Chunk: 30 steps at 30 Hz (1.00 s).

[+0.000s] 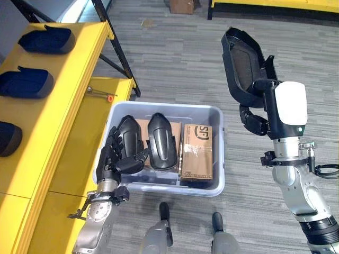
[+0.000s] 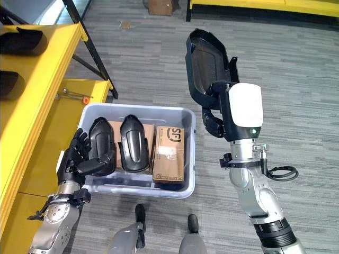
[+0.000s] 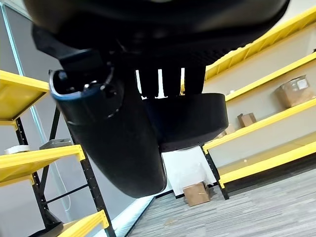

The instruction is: Move parts from the plastic box to the shelf.

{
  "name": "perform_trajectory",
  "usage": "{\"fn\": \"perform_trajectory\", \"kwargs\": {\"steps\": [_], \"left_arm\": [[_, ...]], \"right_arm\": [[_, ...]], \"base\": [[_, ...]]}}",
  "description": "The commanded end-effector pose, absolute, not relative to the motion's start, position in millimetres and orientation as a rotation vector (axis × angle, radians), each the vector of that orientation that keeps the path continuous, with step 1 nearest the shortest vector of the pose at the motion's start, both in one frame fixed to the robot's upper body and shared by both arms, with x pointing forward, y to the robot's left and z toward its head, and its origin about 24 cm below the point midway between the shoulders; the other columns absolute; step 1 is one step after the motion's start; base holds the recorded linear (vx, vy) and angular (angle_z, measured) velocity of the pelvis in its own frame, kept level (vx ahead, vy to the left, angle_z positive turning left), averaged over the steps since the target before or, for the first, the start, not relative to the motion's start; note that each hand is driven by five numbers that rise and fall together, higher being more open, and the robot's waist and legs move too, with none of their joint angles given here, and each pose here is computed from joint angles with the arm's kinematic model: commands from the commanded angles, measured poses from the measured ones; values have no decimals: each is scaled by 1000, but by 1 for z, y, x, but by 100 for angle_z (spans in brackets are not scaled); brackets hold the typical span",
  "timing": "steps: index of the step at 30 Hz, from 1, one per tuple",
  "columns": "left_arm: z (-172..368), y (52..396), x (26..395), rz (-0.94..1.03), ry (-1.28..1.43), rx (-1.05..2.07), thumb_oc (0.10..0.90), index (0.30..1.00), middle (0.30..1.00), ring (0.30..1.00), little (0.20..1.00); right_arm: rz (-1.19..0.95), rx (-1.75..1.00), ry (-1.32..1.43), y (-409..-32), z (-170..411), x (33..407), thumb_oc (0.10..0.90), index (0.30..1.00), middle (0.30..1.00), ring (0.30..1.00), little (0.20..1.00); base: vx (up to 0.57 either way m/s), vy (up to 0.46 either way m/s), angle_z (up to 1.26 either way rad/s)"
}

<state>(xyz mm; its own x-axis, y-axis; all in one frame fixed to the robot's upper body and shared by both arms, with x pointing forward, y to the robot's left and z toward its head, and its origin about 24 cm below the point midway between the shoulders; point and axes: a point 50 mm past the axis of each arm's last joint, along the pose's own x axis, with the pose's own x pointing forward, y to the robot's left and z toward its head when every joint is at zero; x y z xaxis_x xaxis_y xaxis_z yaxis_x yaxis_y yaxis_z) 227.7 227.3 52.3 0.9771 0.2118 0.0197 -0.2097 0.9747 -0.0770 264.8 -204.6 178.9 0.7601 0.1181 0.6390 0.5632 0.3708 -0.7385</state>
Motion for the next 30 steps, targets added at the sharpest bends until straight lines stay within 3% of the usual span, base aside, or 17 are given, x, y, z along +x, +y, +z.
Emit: {"fn": "perform_trajectory", "kwargs": {"steps": [1,10,16,30], "left_arm": [[65,234,221,233,-125,-120,900,1000,1000,1000,1000],[47,235,212,265,-32,-146,900,1000,1000,1000,1000],[49,234,215,237,-43,-158,900,1000,1000,1000,1000],[55,211,231,116,-67,-161,900,1000,1000,1000,1000]], "right_arm": [[-382,-1206,-907,-206,215,256,400,300,300,300,300],[-294,-1235,-956,-193,223,264,400,300,300,300,300],[-344,-1257,-942,-201,225,266,400,300,300,300,300],[-557,-1283,-780,-252,203,238,400,300,300,300,300]], "base": [[-46,-145,-1],[-143,-286,15],[-133,-157,63],[-29,125,103]]}}
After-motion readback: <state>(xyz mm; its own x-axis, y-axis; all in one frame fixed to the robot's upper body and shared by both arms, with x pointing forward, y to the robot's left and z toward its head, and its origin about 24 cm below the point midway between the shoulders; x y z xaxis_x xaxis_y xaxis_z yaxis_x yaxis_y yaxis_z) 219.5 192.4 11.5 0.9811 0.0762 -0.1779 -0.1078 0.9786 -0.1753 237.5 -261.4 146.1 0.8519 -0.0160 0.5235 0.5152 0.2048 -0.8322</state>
